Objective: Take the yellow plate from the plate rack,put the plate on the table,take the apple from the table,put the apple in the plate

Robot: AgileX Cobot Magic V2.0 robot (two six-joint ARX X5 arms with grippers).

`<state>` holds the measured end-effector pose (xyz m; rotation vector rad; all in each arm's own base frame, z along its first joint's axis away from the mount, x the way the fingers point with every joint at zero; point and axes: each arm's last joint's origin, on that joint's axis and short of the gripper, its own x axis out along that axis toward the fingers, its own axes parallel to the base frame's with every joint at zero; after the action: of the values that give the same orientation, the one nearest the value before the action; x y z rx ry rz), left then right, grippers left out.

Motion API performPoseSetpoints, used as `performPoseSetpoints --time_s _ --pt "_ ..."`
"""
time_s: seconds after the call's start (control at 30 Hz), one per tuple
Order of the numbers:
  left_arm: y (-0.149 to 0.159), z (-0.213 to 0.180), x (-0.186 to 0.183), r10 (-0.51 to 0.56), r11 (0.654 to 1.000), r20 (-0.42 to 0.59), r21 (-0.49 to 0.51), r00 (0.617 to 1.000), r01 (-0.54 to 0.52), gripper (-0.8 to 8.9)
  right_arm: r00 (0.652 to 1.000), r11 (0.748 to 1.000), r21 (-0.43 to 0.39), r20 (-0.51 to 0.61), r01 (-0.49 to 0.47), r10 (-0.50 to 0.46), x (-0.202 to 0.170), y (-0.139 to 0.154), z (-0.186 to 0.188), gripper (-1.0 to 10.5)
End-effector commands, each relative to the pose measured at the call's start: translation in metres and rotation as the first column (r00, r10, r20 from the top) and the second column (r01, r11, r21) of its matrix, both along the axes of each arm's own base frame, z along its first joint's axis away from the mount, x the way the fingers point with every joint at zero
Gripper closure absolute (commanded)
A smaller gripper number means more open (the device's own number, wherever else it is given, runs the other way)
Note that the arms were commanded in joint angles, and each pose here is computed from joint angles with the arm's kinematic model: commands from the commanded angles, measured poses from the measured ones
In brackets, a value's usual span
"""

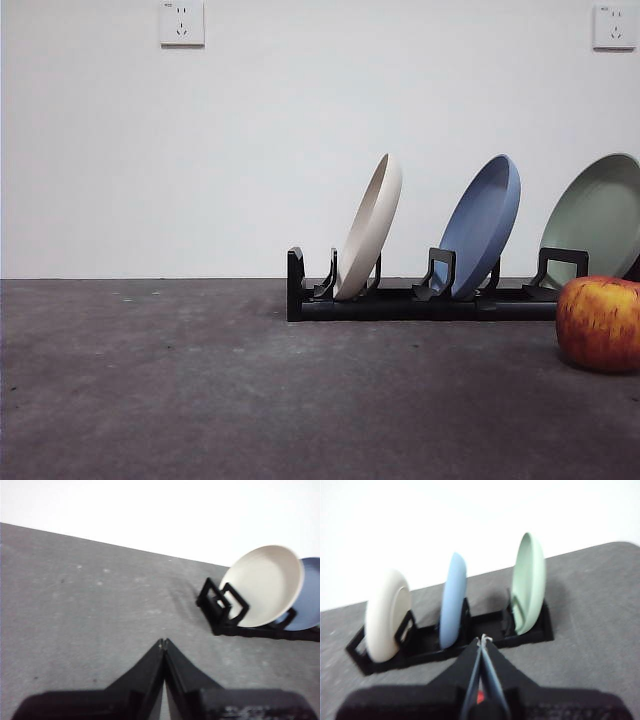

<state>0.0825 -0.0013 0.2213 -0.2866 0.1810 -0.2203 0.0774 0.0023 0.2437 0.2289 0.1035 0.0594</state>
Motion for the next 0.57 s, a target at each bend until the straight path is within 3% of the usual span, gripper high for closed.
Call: performPoseSetpoints --time_s 0.03,0.33,0.57 --pt "-0.002 0.017 -0.002 -0.044 0.999 -0.003 -0.005 0.999 0.044 8.2 0.999 0.999 -0.005 -0.037 -0.033 0.033 -0.002 0.001 0.016 9.6" --pt "-0.006 0.073 -0.003 -0.178 0.984 0.018 -0.024 0.984 0.179 8.2 0.979 0.981 -0.112 -0.151 -0.157 0.14 -0.011 0.004 0.076 9.6" --pt "-0.011 0.108 -0.008 -0.246 0.969 -0.051 0.017 0.968 0.247 8.2 0.964 0.968 -0.152 -0.209 -0.2 0.167 -0.019 0.004 0.114 9.6"
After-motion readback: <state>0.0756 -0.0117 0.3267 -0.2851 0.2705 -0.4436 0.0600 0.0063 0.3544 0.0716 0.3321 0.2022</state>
